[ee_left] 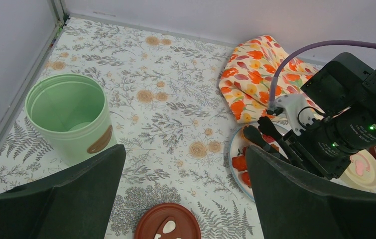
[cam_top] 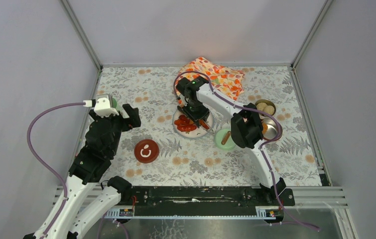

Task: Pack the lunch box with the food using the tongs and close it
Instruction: Adjust the clamp on the plate.

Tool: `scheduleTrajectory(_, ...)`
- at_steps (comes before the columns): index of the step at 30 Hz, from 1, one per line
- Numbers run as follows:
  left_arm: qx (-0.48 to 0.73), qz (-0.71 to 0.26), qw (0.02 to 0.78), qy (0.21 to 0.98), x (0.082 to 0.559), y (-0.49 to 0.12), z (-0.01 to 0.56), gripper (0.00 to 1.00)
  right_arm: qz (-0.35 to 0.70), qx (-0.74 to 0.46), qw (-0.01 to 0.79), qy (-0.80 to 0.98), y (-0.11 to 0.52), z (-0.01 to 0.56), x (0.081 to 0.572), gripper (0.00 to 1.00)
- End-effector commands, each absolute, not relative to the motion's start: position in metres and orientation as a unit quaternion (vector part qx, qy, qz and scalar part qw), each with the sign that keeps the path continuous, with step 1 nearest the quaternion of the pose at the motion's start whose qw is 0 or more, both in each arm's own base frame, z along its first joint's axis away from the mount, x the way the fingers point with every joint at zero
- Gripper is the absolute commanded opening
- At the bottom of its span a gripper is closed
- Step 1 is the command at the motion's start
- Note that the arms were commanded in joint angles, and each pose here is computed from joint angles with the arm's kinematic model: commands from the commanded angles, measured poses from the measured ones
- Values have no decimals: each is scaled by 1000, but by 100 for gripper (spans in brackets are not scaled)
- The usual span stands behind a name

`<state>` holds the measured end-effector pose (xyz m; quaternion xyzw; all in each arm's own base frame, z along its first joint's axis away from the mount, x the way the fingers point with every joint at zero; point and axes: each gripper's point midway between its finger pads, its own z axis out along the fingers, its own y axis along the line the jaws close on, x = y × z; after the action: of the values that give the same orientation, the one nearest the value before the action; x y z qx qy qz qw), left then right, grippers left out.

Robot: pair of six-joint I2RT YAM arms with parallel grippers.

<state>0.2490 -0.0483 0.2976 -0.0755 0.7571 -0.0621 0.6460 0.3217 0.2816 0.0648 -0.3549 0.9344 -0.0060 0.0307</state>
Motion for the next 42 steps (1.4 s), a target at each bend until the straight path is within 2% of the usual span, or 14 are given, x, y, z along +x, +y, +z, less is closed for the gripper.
scheduleTrajectory(1,-85,-74,666,738,252,-48,310,98,9,-366,34,930,291,81,315,45)
scheduleTrajectory(7,-85,-75,664,739,253,-49,310,98,18,-368,53,928,298,93,316,46)
scheduleTrajectory(15,-106,-111,632,760,258,-64,301,98,81,-354,130,923,308,137,311,47)
scheduleTrajectory(20,-140,-177,597,770,261,-86,290,99,125,-351,166,913,310,153,298,47)
scheduleTrajectory(32,-134,-367,519,760,279,-166,273,98,226,-347,238,879,323,184,273,48)
scheduleTrajectory(42,-150,-440,460,757,305,-207,259,98,271,-366,265,850,340,195,256,48)
